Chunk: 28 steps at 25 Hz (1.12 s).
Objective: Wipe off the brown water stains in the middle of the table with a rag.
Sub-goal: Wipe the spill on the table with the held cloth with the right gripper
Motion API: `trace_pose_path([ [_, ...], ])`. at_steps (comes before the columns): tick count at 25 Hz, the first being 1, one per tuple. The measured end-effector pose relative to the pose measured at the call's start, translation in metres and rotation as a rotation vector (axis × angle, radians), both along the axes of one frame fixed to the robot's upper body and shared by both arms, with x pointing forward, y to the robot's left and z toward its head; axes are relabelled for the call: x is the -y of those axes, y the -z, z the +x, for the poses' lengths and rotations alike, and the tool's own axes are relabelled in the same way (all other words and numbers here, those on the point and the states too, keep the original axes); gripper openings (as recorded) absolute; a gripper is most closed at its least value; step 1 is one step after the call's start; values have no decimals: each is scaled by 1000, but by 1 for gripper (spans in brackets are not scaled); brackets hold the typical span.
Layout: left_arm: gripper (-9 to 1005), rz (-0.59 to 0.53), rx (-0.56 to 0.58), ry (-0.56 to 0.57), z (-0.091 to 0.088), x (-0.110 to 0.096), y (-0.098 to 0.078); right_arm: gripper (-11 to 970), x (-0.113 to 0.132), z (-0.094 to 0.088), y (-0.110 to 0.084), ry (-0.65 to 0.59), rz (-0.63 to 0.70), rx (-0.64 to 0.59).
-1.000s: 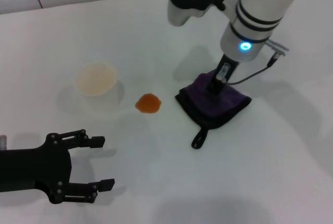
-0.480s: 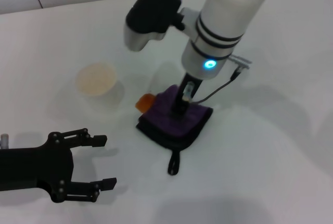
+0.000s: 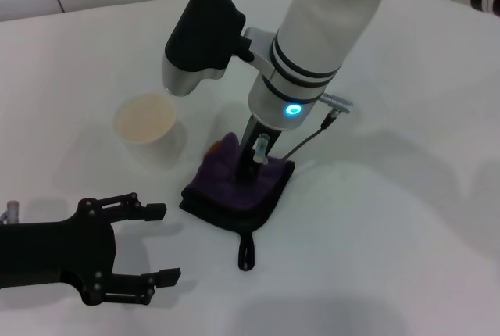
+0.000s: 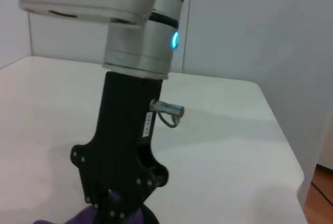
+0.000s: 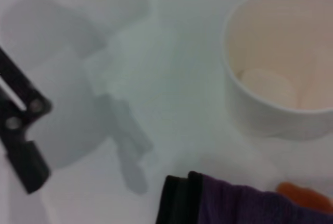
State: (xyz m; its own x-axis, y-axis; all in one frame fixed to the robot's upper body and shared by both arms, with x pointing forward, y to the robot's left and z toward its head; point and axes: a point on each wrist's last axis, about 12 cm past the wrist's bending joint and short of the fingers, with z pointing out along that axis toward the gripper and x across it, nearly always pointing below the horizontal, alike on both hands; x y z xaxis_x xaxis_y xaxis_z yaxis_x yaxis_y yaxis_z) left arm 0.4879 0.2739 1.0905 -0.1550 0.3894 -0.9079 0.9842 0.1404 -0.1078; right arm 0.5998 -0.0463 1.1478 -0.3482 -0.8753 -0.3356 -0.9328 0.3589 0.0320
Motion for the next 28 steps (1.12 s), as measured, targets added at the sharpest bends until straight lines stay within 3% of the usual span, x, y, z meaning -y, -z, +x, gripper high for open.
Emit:
trace_pose_path([
  [12, 861, 0, -3, -3, 0, 0, 0, 24, 11, 16, 12, 45, 13, 63],
  [28, 861, -3, -1, -6, 2, 1, -1, 24, 31, 46, 10, 150, 5, 169],
])
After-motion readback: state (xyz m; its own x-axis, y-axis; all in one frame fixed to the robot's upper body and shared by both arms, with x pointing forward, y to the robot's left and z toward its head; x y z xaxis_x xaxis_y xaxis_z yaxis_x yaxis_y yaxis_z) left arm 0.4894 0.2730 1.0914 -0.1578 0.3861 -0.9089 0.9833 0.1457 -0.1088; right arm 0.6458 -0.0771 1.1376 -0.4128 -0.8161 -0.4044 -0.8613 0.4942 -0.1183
